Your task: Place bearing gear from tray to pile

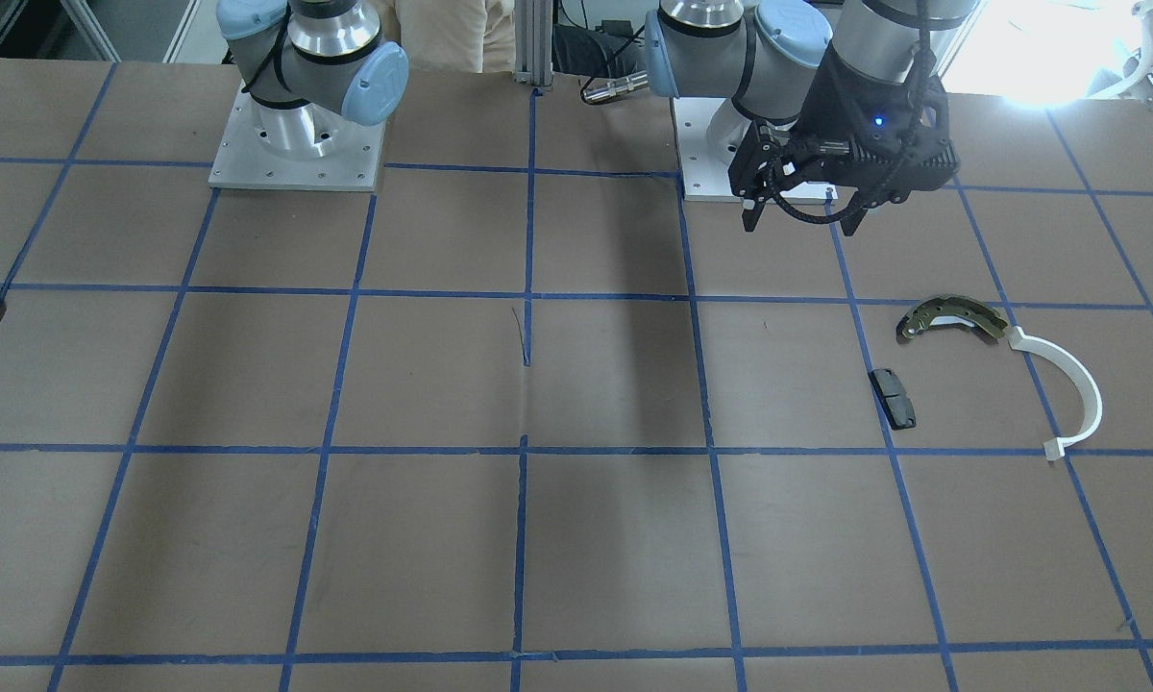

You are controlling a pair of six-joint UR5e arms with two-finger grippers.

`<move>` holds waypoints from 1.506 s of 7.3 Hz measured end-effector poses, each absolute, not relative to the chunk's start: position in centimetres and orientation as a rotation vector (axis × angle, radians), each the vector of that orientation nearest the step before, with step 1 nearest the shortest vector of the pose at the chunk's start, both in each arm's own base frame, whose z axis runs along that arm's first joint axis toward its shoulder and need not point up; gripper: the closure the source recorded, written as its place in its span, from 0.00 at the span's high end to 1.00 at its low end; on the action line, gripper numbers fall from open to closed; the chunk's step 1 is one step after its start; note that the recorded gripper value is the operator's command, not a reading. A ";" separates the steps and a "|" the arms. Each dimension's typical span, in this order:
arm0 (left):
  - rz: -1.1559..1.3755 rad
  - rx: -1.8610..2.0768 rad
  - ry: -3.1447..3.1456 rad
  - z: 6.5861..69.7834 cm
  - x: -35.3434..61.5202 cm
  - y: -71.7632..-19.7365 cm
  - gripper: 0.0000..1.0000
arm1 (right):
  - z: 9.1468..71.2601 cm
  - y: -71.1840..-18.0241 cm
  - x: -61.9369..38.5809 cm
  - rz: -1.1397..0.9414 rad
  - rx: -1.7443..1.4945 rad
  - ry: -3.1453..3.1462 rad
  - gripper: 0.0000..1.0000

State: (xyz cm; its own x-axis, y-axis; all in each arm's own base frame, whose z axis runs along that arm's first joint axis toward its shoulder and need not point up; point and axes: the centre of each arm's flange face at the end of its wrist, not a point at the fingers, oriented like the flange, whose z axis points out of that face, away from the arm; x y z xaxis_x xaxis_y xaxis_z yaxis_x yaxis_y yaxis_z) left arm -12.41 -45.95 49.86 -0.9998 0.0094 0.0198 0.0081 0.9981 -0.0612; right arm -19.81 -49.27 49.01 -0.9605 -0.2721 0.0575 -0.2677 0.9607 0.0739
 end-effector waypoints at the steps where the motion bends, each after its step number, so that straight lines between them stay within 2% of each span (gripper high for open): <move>1: 0.095 -0.014 -3.120 49.8 -12.4 -46.0 1.00 | 46.8 -48.1 -26.3 -0.123 0.600 -3.046 1.00; 3: 0.098 -0.013 -3.119 49.9 -12.4 -46.0 1.00 | 39.4 -45.6 -38.8 -0.141 0.943 -3.012 0.98; 5: 0.095 -0.013 -3.119 49.8 -12.5 -46.0 1.00 | 30.0 -43.1 -47.0 -0.130 1.219 -2.973 0.92; 8: 0.092 -0.014 -3.119 49.7 -12.5 -46.0 1.00 | 22.6 -41.0 -48.9 -0.019 1.338 -2.906 0.82; 11: 0.086 -0.016 -3.119 49.5 -12.6 -45.7 1.00 | 20.0 -40.8 -47.3 0.093 1.307 -2.862 0.71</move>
